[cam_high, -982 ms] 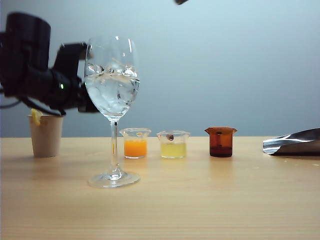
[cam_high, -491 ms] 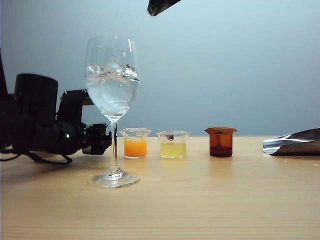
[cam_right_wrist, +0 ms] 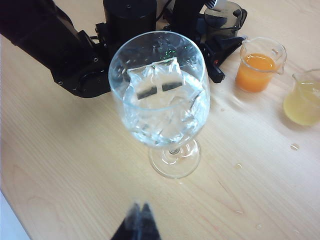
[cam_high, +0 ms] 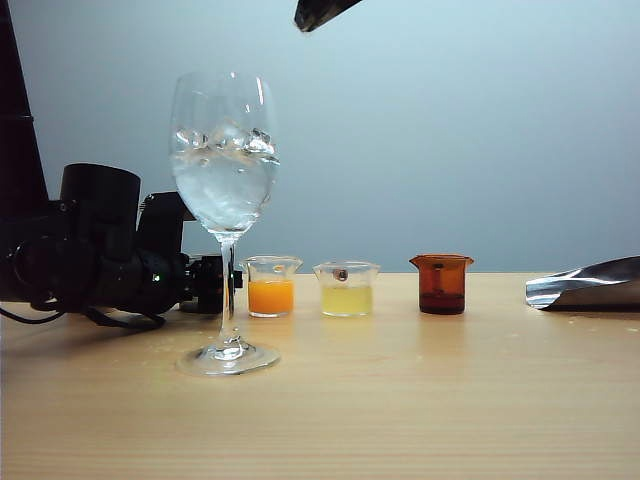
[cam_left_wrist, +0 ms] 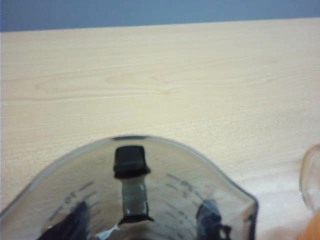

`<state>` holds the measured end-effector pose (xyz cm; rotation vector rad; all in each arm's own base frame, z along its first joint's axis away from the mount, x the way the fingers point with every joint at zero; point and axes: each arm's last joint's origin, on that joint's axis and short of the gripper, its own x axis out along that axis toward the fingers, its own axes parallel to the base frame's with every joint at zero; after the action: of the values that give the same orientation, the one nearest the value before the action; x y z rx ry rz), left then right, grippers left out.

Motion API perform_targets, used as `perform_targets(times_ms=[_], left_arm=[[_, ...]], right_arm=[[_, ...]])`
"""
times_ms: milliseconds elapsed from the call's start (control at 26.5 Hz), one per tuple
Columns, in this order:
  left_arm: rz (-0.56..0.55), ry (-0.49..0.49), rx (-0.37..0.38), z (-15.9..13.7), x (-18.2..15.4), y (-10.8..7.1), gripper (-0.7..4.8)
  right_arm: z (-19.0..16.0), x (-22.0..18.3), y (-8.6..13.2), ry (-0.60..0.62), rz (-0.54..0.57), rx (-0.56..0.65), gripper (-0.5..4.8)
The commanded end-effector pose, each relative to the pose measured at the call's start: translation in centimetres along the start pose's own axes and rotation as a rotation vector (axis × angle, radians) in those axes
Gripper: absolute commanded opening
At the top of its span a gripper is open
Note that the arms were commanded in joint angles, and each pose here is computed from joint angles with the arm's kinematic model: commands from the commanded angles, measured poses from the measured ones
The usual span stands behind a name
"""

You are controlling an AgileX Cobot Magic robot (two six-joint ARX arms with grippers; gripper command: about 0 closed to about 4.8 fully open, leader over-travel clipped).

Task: Pick up the first measuring cup from the left, pour the coconut rum inside into the goblet, and finally put the measuring cup back in its original place.

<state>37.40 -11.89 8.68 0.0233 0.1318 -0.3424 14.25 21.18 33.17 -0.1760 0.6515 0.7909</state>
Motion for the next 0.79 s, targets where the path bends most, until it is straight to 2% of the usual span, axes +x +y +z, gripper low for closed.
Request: perform_targets(times_ms=[38,189,264,378,453,529,793], left_arm=[[-0.003,0.033,-0.004,-0.2,0.0,-0.1,1.43],[-0.006,0.007,-0.003,0.1,0.0,-0.1,1.44],[-0.006,0.003,-0.002,0.1,0.0,-0.1,1.72],[-0.006,0.001,-0.006,0.1,0.0,-0.1,2.83],[-0.006,-0.005,-0.006,0.2,0.0,-0.1,4.01],[-0.007,-0.012,-0.006,0.3,0.0,-0.1,4.43],[-0.014,-0.034,-0.045,1.2,-0.1,-0.1,4.5]], right_arm=[[0.1,-0.1,0.0,-0.007,0.004,0.003,-0.09],[0.1,-0.1,0.0,-0.005,0.004,0.003,-0.09],[0.0,-0.1,0.0,-0.001,0.003,0.002,-0.09],[0.0,-0.1,0.0,0.0,0.003,0.002,-0.09],[0.0,-0.1,0.0,0.0,0.003,0.002,-0.09],[0.0,-0.1,0.0,0.0,0.003,0.002,-0.09],[0.0,-0.1,0.0,0.002,0.002,0.002,-0.09]])
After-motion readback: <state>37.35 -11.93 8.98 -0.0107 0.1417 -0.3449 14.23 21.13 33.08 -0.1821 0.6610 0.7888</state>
